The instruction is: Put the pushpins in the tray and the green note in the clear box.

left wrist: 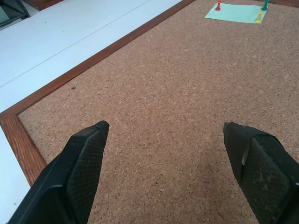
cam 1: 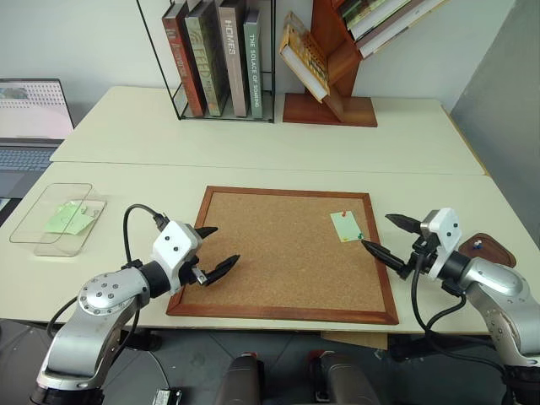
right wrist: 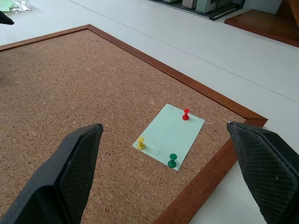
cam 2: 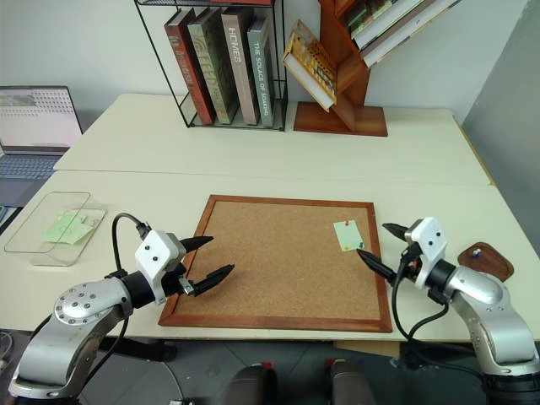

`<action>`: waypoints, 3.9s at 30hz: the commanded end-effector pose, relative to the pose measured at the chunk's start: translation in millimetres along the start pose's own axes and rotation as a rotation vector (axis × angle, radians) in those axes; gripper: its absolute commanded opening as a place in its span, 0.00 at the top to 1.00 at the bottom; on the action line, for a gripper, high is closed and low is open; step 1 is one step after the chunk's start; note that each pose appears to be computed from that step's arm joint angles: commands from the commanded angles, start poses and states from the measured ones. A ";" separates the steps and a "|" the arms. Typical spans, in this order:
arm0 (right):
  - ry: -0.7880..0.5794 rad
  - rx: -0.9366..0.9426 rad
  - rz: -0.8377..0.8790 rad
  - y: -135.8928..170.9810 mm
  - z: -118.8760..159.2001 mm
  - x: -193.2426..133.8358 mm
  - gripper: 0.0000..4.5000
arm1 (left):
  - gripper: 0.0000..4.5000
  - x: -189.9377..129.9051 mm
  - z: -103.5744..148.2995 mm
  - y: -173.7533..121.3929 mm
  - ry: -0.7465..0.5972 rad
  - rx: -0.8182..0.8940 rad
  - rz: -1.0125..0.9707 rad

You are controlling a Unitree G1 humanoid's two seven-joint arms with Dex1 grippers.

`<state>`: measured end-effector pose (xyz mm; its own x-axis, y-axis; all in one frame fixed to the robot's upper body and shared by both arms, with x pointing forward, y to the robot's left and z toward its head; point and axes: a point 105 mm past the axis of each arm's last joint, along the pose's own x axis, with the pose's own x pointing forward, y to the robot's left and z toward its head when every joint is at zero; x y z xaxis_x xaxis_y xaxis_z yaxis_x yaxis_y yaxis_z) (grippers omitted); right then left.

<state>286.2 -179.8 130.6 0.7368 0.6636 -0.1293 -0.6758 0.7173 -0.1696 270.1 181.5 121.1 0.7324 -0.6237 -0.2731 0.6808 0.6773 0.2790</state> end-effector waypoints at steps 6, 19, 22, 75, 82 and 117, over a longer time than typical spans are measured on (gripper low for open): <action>-0.029 -0.031 0.003 -1.8 5.8 -5.2 0.00 | 0.08 -0.3 19.1 5.7 -0.044 0.056 0.000; -0.039 -0.002 -0.013 -2.0 8.1 1.7 0.00 | 0.08 6.5 28.6 1.5 -0.069 0.048 -0.042; -0.037 0.030 -0.031 -2.9 8.6 2.9 0.00 | 0.08 9.3 30.7 -2.9 -0.077 0.037 -0.057; 0.028 0.005 -0.099 -21.8 -8.3 90.9 0.00 | 1.00 123.1 -10.6 -56.1 -0.017 0.002 -0.352; 0.053 -0.012 -0.122 -25.1 -19.1 99.6 0.29 | 1.00 120.5 -12.8 -59.5 -0.012 0.005 -0.352; -0.112 -0.017 -0.114 -7.2 11.5 101.2 1.00 | 1.00 118.5 -23.3 -65.3 0.028 0.015 -0.371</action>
<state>367.3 -115.2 110.4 0.7984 0.5977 -0.0730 -0.6002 0.7803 -0.1757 318.4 67.8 71.6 0.4581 -0.8355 -0.3034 0.8876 0.4118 0.2061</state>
